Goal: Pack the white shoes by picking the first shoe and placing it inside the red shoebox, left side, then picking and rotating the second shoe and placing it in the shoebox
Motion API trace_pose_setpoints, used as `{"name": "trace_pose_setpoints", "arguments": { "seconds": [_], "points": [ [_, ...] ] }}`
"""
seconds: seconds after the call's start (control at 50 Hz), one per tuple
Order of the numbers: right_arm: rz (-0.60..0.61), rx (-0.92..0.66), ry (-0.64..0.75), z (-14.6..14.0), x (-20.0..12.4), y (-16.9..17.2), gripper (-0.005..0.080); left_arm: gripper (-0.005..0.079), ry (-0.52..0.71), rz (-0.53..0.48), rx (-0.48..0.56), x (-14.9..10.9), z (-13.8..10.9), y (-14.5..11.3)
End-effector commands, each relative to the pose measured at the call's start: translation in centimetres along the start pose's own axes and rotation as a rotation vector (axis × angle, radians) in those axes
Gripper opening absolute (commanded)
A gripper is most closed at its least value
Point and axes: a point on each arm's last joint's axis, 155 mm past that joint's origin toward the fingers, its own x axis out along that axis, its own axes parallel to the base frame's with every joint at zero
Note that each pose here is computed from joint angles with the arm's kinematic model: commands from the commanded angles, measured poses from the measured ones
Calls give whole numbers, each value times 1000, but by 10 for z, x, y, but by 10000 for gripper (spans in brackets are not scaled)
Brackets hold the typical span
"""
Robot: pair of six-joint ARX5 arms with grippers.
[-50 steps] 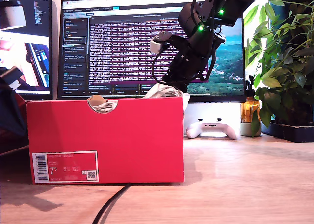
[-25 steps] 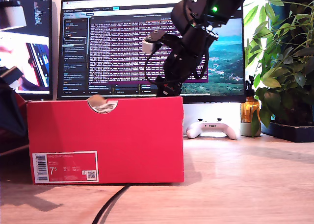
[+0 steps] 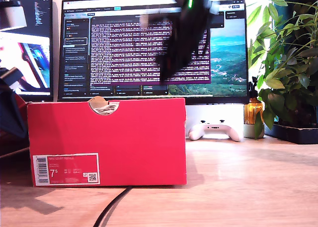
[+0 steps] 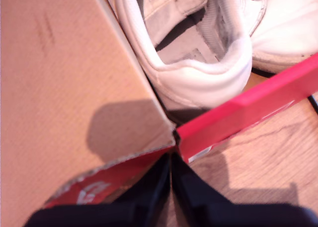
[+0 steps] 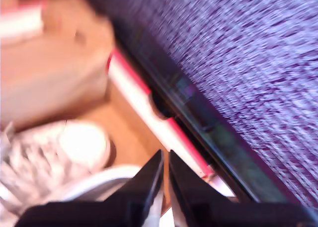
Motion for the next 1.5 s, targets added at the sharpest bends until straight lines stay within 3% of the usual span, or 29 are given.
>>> {"name": "trace_pose_setpoints", "arguments": {
  "seconds": [0.0, 0.42, 0.78, 1.06, 1.38, 1.48],
  "points": [
    [16, 36, 19, -4, 0, 7, -13, -19, -4, -5, 2, 1, 1, -2],
    [90, 117, 240, -56, -17, 26, -13, -19, -12, -5, 1, 1, 3, -2],
    [56, 200, 249, -61, -21, 9, -13, -19, 35, -8, -33, -10, -11, -3],
    [39, 254, 343, -94, -29, -9, -13, -19, -114, -5, -54, -37, 17, -1],
    [18, 276, 345, -109, -45, -15, -13, -19, -293, 21, -70, -49, 59, 10],
    [3, 286, 335, -119, -52, -17, -13, -19, -337, 47, -30, -53, 69, 17]
  ]
}}
